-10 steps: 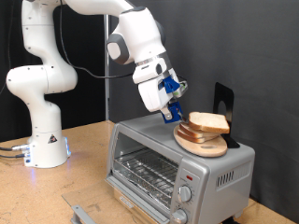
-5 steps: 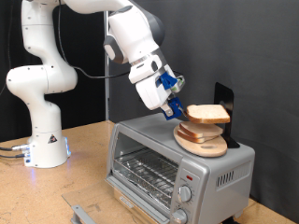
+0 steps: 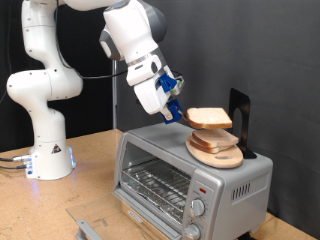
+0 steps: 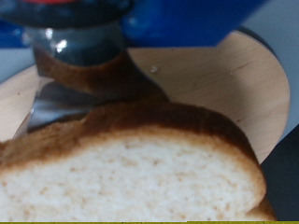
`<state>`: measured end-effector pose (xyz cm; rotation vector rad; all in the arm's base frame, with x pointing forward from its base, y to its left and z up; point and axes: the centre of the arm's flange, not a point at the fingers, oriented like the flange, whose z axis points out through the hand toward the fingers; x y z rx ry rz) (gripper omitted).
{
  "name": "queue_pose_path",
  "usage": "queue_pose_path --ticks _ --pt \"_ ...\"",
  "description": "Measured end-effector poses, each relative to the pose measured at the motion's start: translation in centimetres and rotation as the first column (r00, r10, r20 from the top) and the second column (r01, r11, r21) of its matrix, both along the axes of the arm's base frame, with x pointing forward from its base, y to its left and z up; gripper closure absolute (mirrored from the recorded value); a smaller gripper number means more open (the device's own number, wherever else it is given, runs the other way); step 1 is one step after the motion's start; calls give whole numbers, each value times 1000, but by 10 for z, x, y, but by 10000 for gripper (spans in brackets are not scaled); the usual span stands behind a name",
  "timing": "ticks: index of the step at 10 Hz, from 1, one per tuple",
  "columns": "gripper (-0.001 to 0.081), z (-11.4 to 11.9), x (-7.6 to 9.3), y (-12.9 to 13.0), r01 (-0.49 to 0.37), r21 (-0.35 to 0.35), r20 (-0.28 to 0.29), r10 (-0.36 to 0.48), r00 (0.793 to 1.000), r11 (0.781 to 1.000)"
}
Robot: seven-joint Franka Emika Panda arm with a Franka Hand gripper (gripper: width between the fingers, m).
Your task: Make a piece of toast with the oven
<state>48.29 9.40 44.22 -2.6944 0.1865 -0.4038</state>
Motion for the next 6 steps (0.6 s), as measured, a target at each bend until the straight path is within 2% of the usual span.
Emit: queue_pose_path --ticks 2,4,6 --pt "540 2 1 -15 -17 33 24 16 1000 999" --pt "540 7 1 -45 -68 31 43 66 997 997" --pt "540 10 -3 -80 -92 37 35 91 995 995"
